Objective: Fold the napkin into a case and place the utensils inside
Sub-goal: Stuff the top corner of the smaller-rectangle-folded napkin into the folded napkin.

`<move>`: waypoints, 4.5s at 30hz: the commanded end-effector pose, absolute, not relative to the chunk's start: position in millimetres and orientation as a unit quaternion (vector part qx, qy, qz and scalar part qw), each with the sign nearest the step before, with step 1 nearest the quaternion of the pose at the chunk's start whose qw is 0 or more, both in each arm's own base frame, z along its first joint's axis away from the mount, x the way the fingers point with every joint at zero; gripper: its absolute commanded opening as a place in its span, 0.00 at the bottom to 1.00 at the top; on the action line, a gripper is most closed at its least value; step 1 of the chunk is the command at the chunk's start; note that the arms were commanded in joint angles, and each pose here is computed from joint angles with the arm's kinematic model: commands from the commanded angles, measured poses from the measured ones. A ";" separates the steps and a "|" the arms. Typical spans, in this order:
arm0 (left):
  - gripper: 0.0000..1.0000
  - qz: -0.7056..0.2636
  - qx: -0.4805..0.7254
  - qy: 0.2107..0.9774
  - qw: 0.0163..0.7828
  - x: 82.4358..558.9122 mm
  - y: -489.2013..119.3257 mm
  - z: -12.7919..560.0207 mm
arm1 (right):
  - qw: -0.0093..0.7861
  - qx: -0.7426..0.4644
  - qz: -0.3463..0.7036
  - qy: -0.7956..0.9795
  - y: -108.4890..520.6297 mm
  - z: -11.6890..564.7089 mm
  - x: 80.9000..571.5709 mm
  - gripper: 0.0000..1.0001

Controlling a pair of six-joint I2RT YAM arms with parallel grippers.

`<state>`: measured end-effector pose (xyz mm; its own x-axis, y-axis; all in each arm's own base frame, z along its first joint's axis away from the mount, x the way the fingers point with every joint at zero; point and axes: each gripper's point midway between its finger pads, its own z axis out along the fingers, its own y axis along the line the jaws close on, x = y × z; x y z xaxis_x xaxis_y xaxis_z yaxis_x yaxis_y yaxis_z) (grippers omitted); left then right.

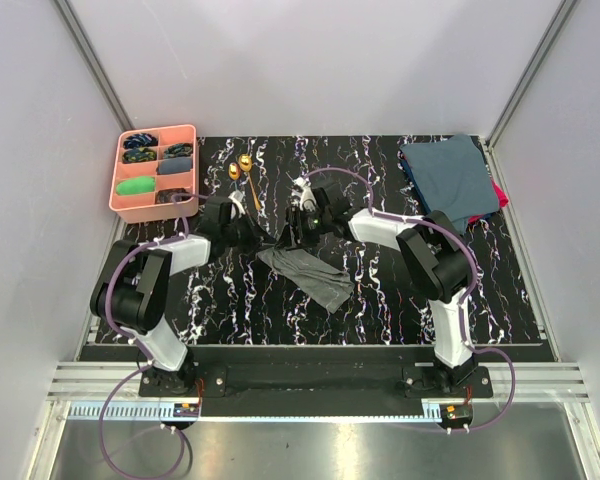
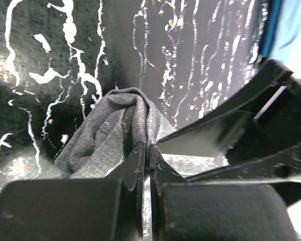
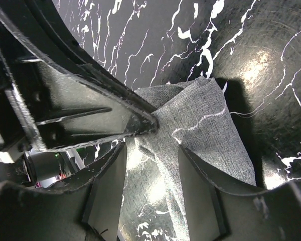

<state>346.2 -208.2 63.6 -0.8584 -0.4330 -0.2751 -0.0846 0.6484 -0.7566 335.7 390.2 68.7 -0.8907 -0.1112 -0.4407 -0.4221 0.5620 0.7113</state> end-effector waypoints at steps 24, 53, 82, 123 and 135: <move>0.00 -0.512 -0.171 0.807 0.240 354.6 -217.4 109.5 | 0.208 -0.170 0.432 0.861 397.8 69.1 338.1 0.34; 0.36 -0.394 -0.159 0.858 0.288 345.8 -181.8 101.1 | 0.205 -0.174 0.422 0.866 387.3 70.2 328.8 0.06; 0.35 -0.091 -0.105 0.957 0.255 279.5 -169.0 54.6 | 0.175 -0.212 0.363 0.890 402.0 49.3 294.9 0.11; 0.00 -0.108 -0.144 0.937 0.301 274.6 -158.2 44.5 | 0.203 -0.256 0.413 0.850 431.0 82.1 265.8 0.54; 0.00 -0.129 -0.150 0.931 0.306 274.5 -160.3 57.2 | 0.165 -0.250 0.431 0.851 437.1 55.7 257.0 0.36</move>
<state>265.4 -158.3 38.5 -0.8097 -0.3182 -0.4931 -0.1997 0.9395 -0.2784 261.7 428.2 58.3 -0.8261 -0.2818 -0.4880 -0.5560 0.5482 0.6247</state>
